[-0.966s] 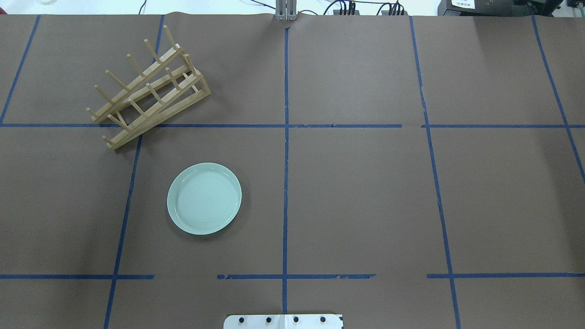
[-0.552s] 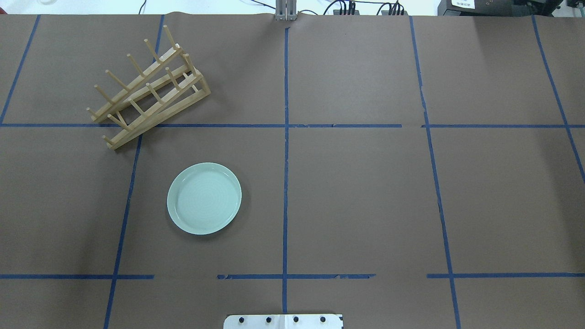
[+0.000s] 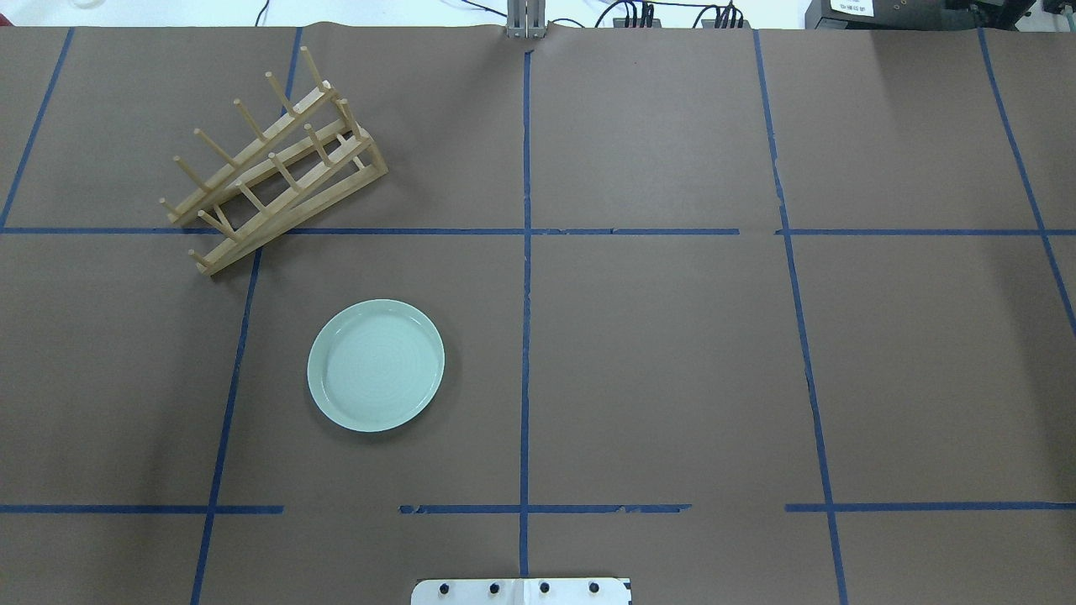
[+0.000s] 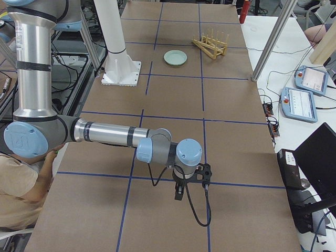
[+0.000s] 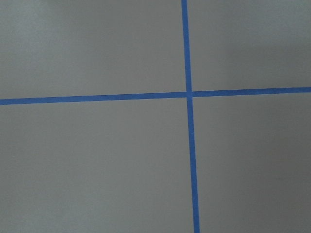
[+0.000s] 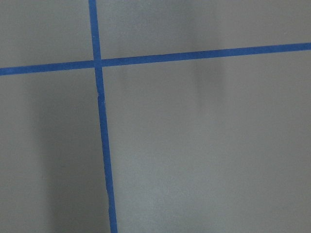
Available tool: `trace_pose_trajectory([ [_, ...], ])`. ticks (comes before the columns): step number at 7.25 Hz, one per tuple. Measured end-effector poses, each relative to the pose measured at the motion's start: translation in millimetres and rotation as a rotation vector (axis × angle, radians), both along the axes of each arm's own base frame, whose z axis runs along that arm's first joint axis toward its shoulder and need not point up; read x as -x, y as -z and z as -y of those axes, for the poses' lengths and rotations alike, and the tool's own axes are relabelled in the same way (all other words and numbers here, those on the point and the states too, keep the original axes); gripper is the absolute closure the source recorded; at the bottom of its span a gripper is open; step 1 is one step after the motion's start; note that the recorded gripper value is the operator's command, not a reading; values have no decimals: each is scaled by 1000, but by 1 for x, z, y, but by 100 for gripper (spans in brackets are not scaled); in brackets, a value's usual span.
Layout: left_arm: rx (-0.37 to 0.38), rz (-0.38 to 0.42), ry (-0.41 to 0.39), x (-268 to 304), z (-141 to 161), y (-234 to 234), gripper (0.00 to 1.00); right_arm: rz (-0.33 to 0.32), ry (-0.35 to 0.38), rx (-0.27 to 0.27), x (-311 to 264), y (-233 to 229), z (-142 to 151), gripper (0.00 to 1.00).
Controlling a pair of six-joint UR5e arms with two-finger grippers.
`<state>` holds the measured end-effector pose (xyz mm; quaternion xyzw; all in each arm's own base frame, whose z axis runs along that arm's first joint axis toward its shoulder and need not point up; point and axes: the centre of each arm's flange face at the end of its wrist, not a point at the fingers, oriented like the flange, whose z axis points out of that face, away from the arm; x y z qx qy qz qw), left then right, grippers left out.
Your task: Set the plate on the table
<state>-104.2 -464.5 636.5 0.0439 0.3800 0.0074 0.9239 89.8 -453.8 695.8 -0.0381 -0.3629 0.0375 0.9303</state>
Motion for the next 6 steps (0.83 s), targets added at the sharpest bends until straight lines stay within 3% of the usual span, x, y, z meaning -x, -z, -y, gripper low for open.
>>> trace_pose_trajectory([
  [6, -5, 19, -2, 1, 1, 4, 0, 0, 0, 0, 0, 0, 0, 0],
])
